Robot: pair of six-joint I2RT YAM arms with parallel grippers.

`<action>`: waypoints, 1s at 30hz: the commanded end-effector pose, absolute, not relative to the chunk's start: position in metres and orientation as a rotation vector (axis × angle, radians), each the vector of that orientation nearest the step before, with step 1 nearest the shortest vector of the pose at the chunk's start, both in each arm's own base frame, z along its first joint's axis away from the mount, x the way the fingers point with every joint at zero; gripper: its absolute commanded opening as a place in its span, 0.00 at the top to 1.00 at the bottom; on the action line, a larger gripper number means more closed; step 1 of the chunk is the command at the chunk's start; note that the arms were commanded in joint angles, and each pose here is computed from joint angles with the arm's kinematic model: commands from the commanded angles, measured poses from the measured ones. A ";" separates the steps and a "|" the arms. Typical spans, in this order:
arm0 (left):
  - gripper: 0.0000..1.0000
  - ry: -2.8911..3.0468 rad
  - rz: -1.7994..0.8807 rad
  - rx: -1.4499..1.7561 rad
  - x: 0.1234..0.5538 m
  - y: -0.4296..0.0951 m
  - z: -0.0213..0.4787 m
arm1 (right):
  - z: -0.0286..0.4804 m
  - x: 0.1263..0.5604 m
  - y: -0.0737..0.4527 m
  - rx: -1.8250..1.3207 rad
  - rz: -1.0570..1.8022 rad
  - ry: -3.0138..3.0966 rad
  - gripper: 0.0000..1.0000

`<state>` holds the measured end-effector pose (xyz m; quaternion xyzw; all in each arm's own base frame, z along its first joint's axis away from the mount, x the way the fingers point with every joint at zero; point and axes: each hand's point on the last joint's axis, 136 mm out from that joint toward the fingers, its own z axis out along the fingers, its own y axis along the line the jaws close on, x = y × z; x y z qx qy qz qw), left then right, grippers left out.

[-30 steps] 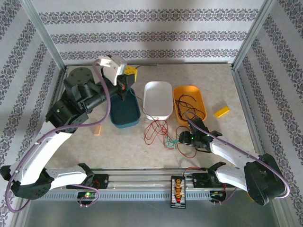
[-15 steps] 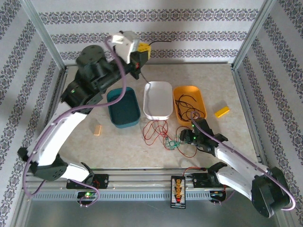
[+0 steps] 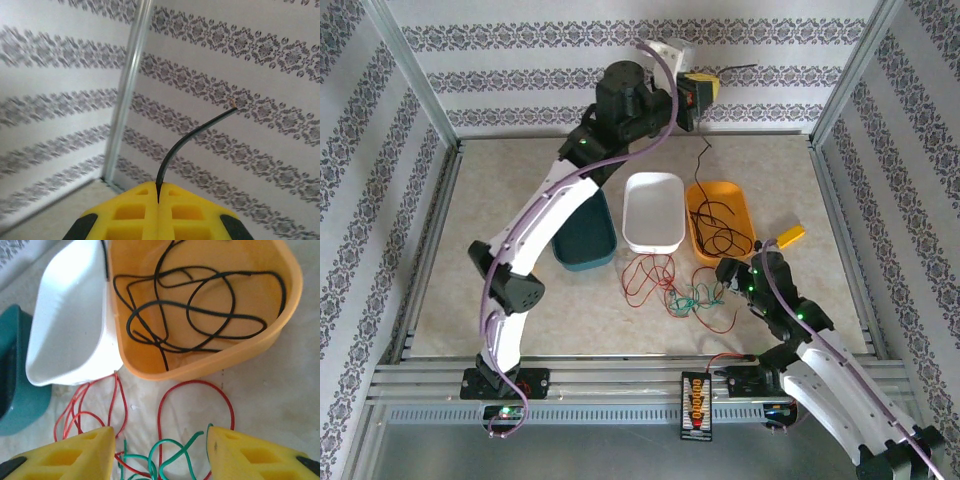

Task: Untangle the cables

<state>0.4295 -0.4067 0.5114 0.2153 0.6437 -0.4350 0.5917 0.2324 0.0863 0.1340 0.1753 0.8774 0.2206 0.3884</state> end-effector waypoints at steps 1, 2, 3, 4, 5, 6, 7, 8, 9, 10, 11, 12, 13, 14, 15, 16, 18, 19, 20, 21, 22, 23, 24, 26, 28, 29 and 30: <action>1.00 1.436 -1.247 0.449 0.436 -0.427 0.516 | 0.138 0.233 0.071 0.547 0.516 2.191 0.48; 1.00 1.446 -1.298 0.435 0.441 -0.435 0.507 | 0.137 0.232 0.069 0.561 0.509 2.190 0.48; 1.00 1.452 -1.341 0.434 0.443 -0.442 0.499 | 0.137 0.231 0.068 0.572 0.506 2.187 0.48; 1.00 1.469 -1.370 0.427 0.447 -0.451 0.488 | 0.137 0.231 0.067 0.582 0.504 2.184 0.48; 1.00 1.495 -1.382 0.422 0.449 -0.459 0.475 | 0.136 0.230 0.066 0.588 0.504 2.182 0.48; 1.00 1.518 -1.388 0.429 0.450 -0.467 0.464 | 0.137 0.230 0.065 0.592 0.503 2.179 0.48; 1.00 1.550 -1.386 0.430 0.451 -0.474 0.449 | 0.137 0.230 0.064 0.593 0.500 2.177 0.48; 1.00 1.576 -1.384 0.432 0.452 -0.480 0.437 | 0.138 0.229 0.064 0.591 0.497 2.175 0.48; 1.00 1.601 -1.380 0.433 0.453 -0.484 0.426 | 0.138 0.228 0.063 0.591 0.491 2.176 0.48; 1.00 1.634 -1.368 0.434 0.454 -0.488 0.411 | 0.140 0.228 0.062 0.590 0.485 2.174 0.48; 1.00 1.667 -1.356 0.431 0.455 -0.490 0.398 | 0.140 0.227 0.061 0.589 0.480 2.172 0.48; 1.00 1.691 -1.344 0.429 0.457 -0.491 0.387 | 0.142 0.227 0.060 0.587 0.477 2.169 0.48; 1.00 1.717 -1.330 0.431 0.457 -0.493 0.374 | 0.143 0.227 0.059 0.587 0.472 2.169 0.48; 1.00 1.748 -1.303 0.429 0.458 -0.492 0.361 | 0.144 0.226 0.059 0.584 0.468 2.169 0.48; 1.00 1.777 -1.275 0.425 0.459 -0.492 0.349 | 0.144 0.226 0.058 0.585 0.463 2.170 0.48; 1.00 1.805 -1.247 0.423 0.460 -0.490 0.337 | 0.145 0.225 0.057 0.588 0.460 2.169 0.48; 1.00 1.867 -1.192 0.415 0.463 -0.486 0.313 | 0.146 0.225 0.055 0.593 0.453 2.167 0.48; 1.00 1.910 -1.155 0.408 0.464 -0.484 0.297 | 0.147 0.225 0.055 0.599 0.451 2.163 0.48; 1.00 1.956 -1.112 0.401 0.467 -0.480 0.282 | 0.149 0.225 0.054 0.601 0.449 2.159 0.48; 1.00 2.000 -1.076 0.396 0.468 -0.479 0.267 | 0.151 0.225 0.053 0.601 0.449 2.154 0.48; 1.00 2.042 -1.043 0.394 0.470 -0.476 0.252 | 0.154 0.225 0.053 0.599 0.448 2.145 0.47; 1.00 2.084 -1.018 0.389 0.471 -0.475 0.237 | 0.157 0.226 0.053 0.597 0.446 2.141 0.47; 1.00 2.118 -0.998 0.381 0.472 -0.475 0.224 | 0.159 0.226 0.052 0.592 0.442 2.139 0.47; 1.00 2.177 -0.965 0.357 0.475 -0.473 0.201 | 0.162 0.228 0.053 0.580 0.433 2.140 0.47; 1.00 2.217 -0.940 0.344 0.476 -0.474 0.185 | 0.163 0.229 0.054 0.568 0.424 2.155 0.47; 1.00 2.231 -0.925 0.341 0.477 -0.475 0.178 | 0.163 0.230 0.055 0.559 0.425 2.163 0.47; 1.00 2.239 -0.919 0.341 0.477 -0.477 0.173 | 0.163 0.231 0.057 0.554 0.427 2.170 0.47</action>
